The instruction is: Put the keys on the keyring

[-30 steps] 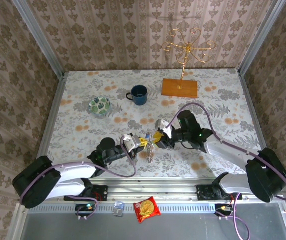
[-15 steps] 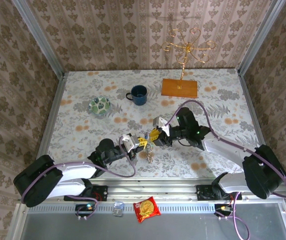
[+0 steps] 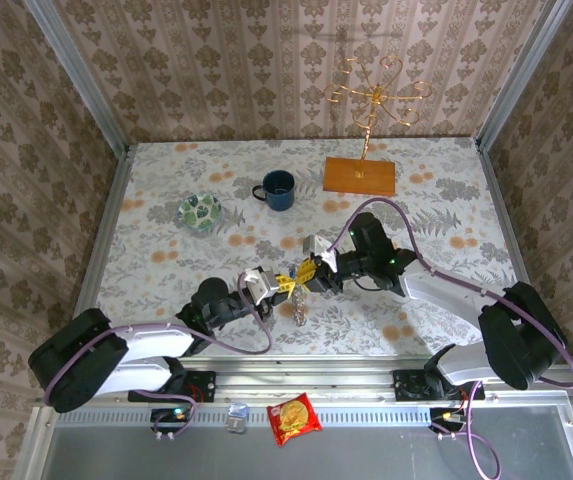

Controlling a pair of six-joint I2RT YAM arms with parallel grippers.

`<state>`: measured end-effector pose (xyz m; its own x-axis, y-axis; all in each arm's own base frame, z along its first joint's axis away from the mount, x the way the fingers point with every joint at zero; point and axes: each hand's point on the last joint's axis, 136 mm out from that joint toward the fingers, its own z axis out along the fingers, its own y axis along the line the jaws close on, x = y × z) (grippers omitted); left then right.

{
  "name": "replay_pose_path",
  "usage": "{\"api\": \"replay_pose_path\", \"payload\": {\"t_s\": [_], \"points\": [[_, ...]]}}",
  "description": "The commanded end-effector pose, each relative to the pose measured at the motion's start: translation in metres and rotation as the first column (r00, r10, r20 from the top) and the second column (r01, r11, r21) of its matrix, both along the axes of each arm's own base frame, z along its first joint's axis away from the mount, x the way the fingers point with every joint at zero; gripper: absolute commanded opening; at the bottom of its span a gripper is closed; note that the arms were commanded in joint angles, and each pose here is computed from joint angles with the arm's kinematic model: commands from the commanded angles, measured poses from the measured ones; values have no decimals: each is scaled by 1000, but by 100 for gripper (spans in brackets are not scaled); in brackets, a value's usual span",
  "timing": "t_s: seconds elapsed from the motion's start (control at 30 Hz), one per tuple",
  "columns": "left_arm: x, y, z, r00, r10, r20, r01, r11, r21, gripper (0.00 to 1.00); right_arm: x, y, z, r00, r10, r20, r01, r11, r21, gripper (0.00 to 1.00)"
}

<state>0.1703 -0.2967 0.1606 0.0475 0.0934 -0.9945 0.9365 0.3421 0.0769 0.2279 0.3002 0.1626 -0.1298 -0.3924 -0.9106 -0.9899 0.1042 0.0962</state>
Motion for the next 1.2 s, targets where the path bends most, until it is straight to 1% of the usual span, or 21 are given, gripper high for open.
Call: {"api": "replay_pose_path", "payload": {"t_s": [0.0, 0.07, 0.13, 0.23, 0.3, 0.4, 0.47, 0.5, 0.57, 0.73, 0.9, 0.93, 1.0, 1.17], "points": [[-2, 0, 12, 1000, -14, 17, 15, 999, -52, 0, 0, 4, 8, 999, 33, 15, -33, 999, 13, 20], [-2, 0, 12, 1000, -13, 17, 14, 999, -51, 0, 0, 5, 0, 999, 38, -5, -38, 999, -3, 18], [-2, 0, 12, 1000, -12, 19, 13, 999, -51, 0, 0, 5, -3, 999, 43, -11, -43, 999, -11, 14], [-1, 0, 13, 1000, -10, 19, 11, 999, -53, 0, 0, 5, -2, 999, 49, -10, -49, 999, -13, 7], [0, 0, 12, 1000, -6, 16, 7, 999, -53, 0, 0, 6, 1, 998, 57, -3, -57, 998, -11, 0], [3, 2, 9, 1000, 15, 5, -15, 999, -43, 0, 0, 6, 7, 998, 66, 14, -65, 998, -15, 0], [4, 2, 7, 1000, 18, 0, -18, 1000, -25, 11, -1, 6, 8, 997, 78, 27, -77, 996, -43, 0], [4, 2, 5, 1000, 17, -1, -17, 1000, -11, 15, -3, 5, 8, 995, 91, 31, -88, 994, -67, 0], [4, 2, 2, 1000, 16, -1, -15, 1000, 24, 19, -4, 4, 11, 994, 105, 41, -101, 991, -92, 0], [5, 4, -2, 1000, 12, 11, -13, 993, 120, 20, -12, 5, 9, 983, 170, 69, -153, 968, -198, 0], [6, 7, 7, 1000, 3, 23, -6, 993, 122, 21, -15, 11, 5, 970, 227, 88, -191, 933, -304, 0], [6, 7, 9, 1000, -1, 24, -2, 993, 122, 21, -14, 14, 6, 965, 239, 105, -196, 929, -313, 0], [5, 7, 12, 1000, -10, 27, 6, 993, 120, 20, -17, 14, 5, 962, 255, 95, -210, 918, -336, 0], [6, 8, 16, 1000, -18, 24, 15, 994, 110, 5, -22, 16, 7, 953, 288, 98, -239, 908, -345, 0]]}}
